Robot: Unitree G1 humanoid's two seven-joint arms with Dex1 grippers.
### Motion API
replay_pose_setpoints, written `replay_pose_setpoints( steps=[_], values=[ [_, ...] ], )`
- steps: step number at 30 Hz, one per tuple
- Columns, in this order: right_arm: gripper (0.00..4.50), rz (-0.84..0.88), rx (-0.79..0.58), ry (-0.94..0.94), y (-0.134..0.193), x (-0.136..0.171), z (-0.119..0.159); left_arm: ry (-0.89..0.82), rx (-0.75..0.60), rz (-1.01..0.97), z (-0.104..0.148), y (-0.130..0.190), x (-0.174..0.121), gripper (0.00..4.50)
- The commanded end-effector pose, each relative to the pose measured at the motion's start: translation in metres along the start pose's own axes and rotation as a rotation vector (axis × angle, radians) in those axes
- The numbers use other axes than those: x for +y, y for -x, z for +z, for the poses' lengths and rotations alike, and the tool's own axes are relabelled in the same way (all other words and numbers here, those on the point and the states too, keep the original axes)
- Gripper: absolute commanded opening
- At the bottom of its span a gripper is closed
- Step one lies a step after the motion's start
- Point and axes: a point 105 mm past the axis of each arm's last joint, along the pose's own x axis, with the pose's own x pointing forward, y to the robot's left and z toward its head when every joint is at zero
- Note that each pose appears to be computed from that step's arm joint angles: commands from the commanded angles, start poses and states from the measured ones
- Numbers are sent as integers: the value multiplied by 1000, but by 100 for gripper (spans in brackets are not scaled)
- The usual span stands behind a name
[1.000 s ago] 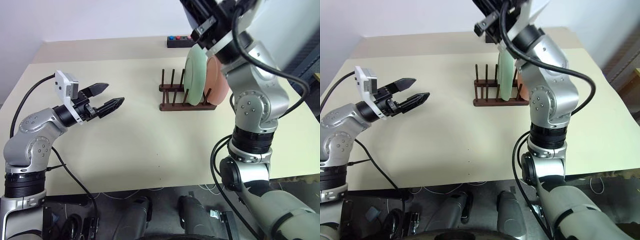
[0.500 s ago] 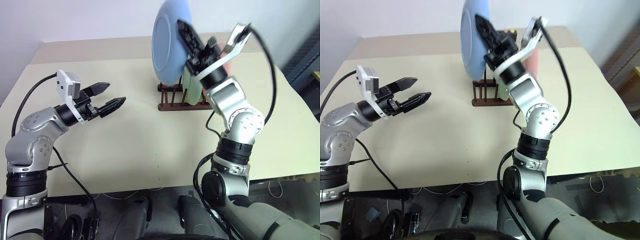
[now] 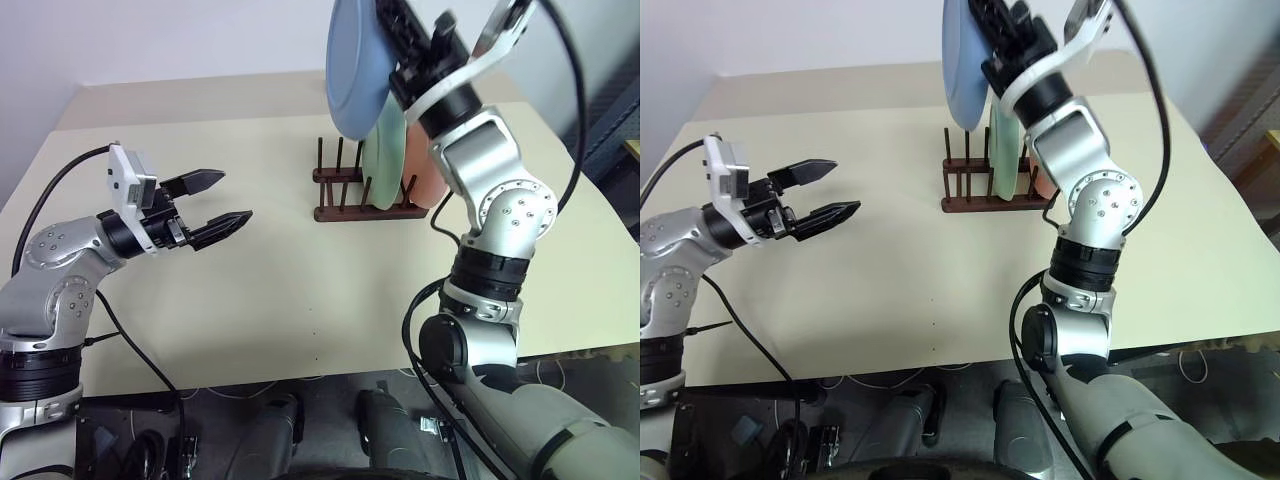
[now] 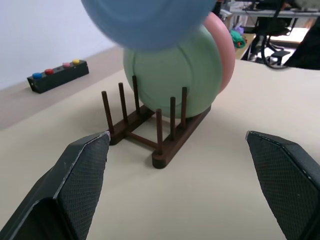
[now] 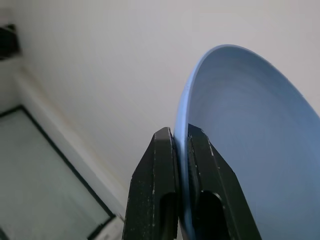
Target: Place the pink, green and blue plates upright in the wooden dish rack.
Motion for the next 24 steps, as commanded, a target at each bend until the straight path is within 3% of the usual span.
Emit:
replay_pose_setpoints(
  steps=[1, 24],
  values=[
    [0, -1, -20, 15, 0, 5, 7, -40, -34, -9, 12, 5, -1, 447],
    [0, -72, 69, -76, 9, -13, -28, -74, -32, -16, 10, 7, -3, 447]
  ],
)
